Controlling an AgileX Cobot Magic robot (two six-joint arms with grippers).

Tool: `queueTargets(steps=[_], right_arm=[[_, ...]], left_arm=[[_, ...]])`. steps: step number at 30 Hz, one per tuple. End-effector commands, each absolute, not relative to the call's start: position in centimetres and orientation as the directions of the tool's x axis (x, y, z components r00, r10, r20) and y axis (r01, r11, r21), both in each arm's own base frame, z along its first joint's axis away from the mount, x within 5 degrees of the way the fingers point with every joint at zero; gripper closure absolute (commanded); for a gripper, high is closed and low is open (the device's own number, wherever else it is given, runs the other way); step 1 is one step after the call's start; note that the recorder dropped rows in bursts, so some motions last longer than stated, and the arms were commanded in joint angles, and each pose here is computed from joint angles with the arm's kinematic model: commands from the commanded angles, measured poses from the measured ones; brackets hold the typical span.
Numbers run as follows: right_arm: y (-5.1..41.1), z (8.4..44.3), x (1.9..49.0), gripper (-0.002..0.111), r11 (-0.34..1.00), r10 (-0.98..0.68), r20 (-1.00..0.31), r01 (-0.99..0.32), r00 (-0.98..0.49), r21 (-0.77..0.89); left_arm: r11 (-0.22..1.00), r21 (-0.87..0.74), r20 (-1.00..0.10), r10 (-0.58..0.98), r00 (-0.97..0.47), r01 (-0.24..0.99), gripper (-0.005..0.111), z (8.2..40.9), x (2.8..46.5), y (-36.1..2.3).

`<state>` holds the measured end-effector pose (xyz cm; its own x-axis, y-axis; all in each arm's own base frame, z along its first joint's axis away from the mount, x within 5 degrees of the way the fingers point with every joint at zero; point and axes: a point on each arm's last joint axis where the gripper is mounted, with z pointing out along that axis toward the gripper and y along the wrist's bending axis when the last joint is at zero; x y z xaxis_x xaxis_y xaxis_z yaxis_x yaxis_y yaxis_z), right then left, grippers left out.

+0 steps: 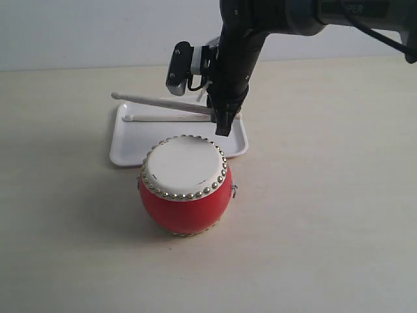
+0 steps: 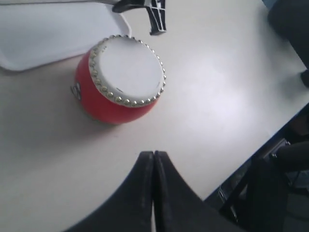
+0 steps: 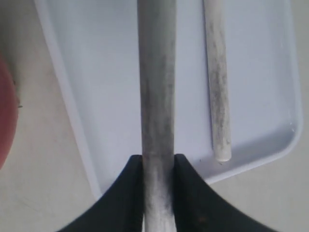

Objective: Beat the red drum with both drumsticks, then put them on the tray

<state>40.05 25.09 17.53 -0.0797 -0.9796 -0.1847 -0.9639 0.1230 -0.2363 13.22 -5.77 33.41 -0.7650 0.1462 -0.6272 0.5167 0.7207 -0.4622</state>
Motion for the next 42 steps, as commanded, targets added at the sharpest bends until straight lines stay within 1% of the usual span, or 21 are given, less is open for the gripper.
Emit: queueTargets(steps=[1, 6, 9, 23, 31, 34, 42], right_arm=[[25.5, 17.4, 40.7, 0.108, 0.122, -0.974, -0.219, -0.95, -0.059, -0.286], [25.6, 16.2, 41.0, 0.108, 0.114, -0.975, -0.216, -0.951, -0.052, -0.287], [25.7, 15.3, 41.1, 0.108, 0.097, -0.979, -0.202, -0.956, -0.041, -0.276], [25.6, 12.9, 41.2, 0.108, 0.092, -0.984, -0.172, -0.967, -0.051, -0.236], [25.6, 12.5, 41.2, 0.108, 0.093, -0.984, -0.17, -0.968, -0.053, -0.233], [25.4, 12.5, 41.4, 0.103, 0.098, -0.984, -0.171, -0.967, -0.058, -0.234], [25.2, 12.8, 41.6, 0.083, 0.102, -0.983, -0.176, -0.963, -0.059, -0.251]], left_arm=[[0.7, -0.473, -0.575, 0.215, -0.789, 0.535, 0.107, 31.6, 12.4, -6.5], [0.693, -0.503, -0.522, 0.233, -0.82, 0.517, 0.107, 29.8, 11.9, -6.7], [0.694, -0.51, -0.507, 0.235, -0.829, 0.508, 0.107, 29.3, 11.8, -6.7], [0.694, -0.511, -0.504, 0.236, -0.831, 0.507, 0.107, 29.2, 11.8, -6.7], [0.693, -0.51, -0.505, 0.237, -0.83, 0.509, 0.107, 29.2, 11.8, -6.7], [0.693, -0.51, -0.505, 0.237, -0.83, 0.509, 0.107, 29.2, 11.8, -6.7], [0.694, -0.509, -0.505, 0.238, -0.83, 0.509, 0.107, 29.2, 11.8, -6.7]])
